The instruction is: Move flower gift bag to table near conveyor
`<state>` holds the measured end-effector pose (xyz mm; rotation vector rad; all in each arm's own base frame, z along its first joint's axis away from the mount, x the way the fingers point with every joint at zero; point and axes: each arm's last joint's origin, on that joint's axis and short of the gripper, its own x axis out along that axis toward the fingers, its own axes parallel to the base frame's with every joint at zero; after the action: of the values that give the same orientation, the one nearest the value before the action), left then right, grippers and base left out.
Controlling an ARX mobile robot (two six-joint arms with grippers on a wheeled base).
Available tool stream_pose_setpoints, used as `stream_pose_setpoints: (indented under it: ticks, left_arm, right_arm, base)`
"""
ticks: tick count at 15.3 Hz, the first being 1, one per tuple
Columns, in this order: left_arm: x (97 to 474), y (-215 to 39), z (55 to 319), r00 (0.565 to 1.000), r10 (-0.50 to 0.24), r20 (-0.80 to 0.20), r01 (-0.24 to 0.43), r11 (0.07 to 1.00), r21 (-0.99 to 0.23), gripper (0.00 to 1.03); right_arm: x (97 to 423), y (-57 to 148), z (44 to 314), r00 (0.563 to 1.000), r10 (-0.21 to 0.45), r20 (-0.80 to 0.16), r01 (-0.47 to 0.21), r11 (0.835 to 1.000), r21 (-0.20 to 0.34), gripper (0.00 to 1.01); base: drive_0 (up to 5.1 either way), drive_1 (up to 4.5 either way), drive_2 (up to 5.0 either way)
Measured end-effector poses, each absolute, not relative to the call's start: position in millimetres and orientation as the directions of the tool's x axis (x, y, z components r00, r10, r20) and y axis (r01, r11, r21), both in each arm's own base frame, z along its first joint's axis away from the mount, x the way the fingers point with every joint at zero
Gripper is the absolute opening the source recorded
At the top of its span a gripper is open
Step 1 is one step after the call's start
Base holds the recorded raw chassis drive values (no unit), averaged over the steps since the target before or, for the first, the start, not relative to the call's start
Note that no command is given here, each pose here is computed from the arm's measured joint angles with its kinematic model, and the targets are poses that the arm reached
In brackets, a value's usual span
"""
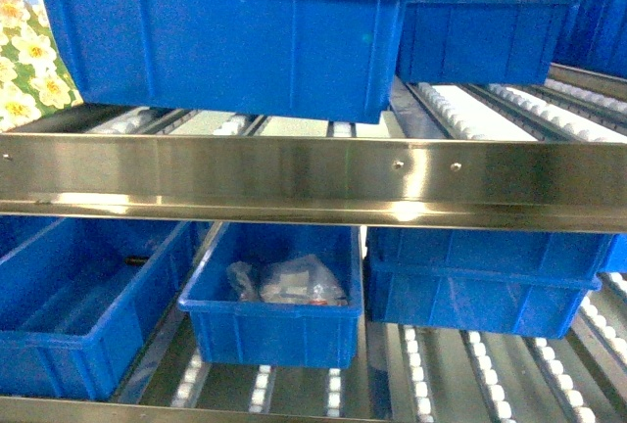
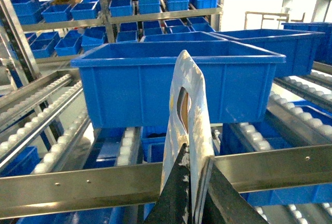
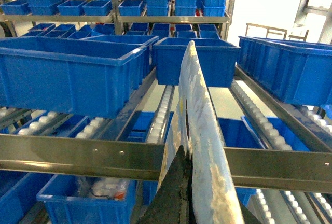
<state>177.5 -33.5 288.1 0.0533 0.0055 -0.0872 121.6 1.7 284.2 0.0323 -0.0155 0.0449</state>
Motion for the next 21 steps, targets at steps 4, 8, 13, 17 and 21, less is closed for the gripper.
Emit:
stream_pose_setpoints:
  ticks: [4,8,13,17,21]
  left_arm:
    - [177.4,-33.5,288.2,0.996,-0.087,-0.007,0.087,0.995,0.053,0.02]
    - [177.4,-33.5,288.3,0.996,-0.087,-0.006,0.087,0.995,0.053,0.02]
    - [177.3,-33.5,288.4,0.996,-0.087,-0.006,0.087,0.995,0.053,0.02]
    - [176.7,-33.4,288.9,0.996,-0.087,-0.002,0.087,0.995,0.052,0.02]
    - [176.9,-33.4,288.7,0.996,-0.087,-0.004,0.087,0.995,0.052,0.02]
  right_arm:
    - [121.6,1.7,284.4,0.999,0.045,0.018,-0.045,0.998,0.032,0.02]
    - [121.7,1.7,284.4,0.999,0.045,0.018,-0.045,0.998,0.032,0.02]
    - [121.6,1.7,284.4,0.999,0.045,0.018,-0.045,0.998,0.032,0.02]
    - [121.6,1.7,284.4,0.999,0.045,0.018,-0.045,0.998,0.032,0.02]
    - [121.6,1.7,284.3,0.999,0.045,0.017,-0.045,0.998,0.032,0.02]
  base:
    - [-4.8,1.5,3.4]
    - [-4.8,1.54,3.4]
    - [-4.9,1.44,3.3]
    - [-4.9,2.44,2.4]
    - [-5.0,2.47,2.5]
